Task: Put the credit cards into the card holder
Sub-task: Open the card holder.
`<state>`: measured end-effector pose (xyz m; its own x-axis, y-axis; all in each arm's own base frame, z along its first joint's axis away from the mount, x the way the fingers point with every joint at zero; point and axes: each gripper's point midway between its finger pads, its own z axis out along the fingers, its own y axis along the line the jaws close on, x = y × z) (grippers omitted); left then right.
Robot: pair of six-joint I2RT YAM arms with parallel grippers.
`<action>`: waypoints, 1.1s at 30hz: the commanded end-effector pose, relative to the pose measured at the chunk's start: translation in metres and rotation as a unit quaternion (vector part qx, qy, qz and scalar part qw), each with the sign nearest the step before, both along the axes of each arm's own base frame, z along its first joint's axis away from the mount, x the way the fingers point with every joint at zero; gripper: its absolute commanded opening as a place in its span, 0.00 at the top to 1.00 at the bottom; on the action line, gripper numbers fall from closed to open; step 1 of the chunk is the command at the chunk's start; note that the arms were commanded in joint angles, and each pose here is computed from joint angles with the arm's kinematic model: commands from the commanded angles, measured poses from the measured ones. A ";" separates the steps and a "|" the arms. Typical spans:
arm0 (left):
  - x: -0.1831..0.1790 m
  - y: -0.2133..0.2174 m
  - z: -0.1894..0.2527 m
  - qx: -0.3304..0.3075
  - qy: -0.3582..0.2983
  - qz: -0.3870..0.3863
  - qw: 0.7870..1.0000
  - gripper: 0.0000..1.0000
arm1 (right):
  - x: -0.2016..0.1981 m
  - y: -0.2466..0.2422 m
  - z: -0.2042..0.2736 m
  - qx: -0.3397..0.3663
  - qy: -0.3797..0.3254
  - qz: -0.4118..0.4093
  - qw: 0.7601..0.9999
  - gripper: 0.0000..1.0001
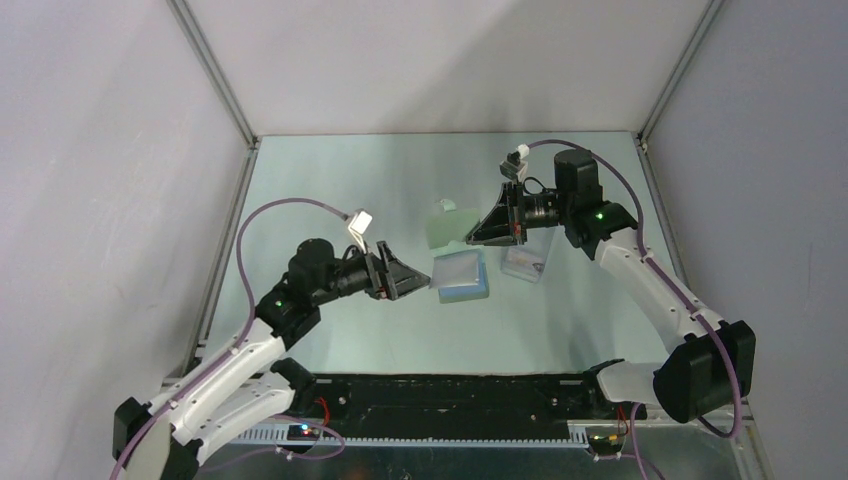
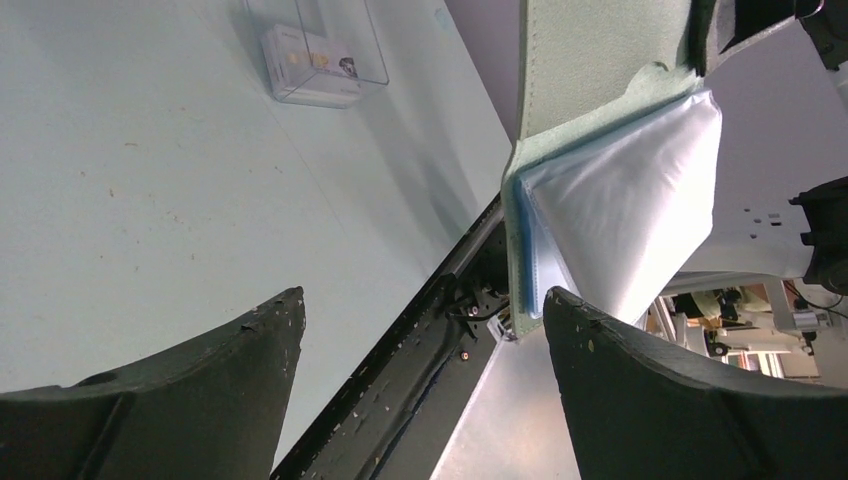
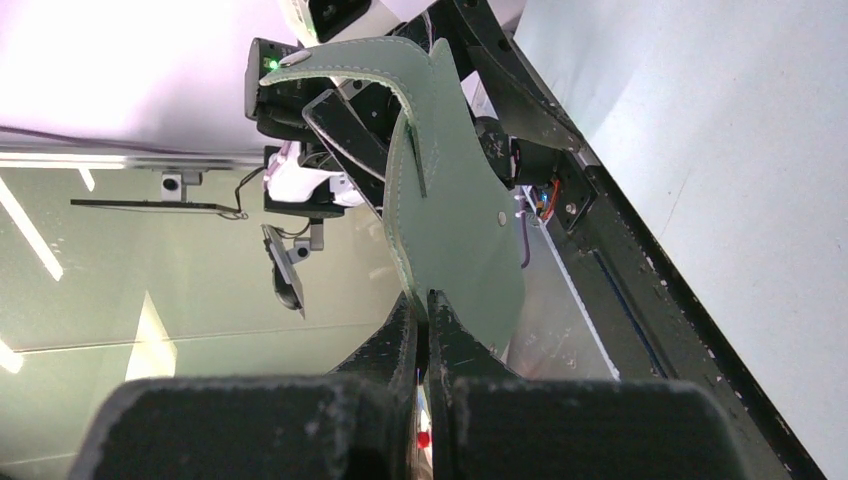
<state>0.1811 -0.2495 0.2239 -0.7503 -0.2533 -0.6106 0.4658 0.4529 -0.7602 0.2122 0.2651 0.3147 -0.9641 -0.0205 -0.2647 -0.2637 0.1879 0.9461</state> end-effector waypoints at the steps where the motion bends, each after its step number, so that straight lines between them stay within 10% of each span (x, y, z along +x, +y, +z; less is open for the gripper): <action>1: -0.003 -0.007 0.032 -0.019 -0.045 -0.032 0.998 0.07 | -0.004 -0.002 0.024 0.017 -0.036 0.003 0.999 1.00; 20: 0.010 -0.017 0.070 -0.075 -0.103 -0.026 0.991 0.07 | -0.010 -0.004 0.026 0.021 -0.040 0.014 0.999 1.00; 33: 0.008 0.007 0.002 0.063 -0.019 0.014 0.998 0.08 | -0.010 -0.004 0.021 0.013 -0.035 0.009 0.999 1.00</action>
<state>0.1960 -0.2411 0.2288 -0.7035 -0.2620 -0.6607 0.4602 0.5405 -0.7043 0.2078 0.2629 0.3161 -0.9627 -0.0252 -0.2695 -0.2693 0.1887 0.9444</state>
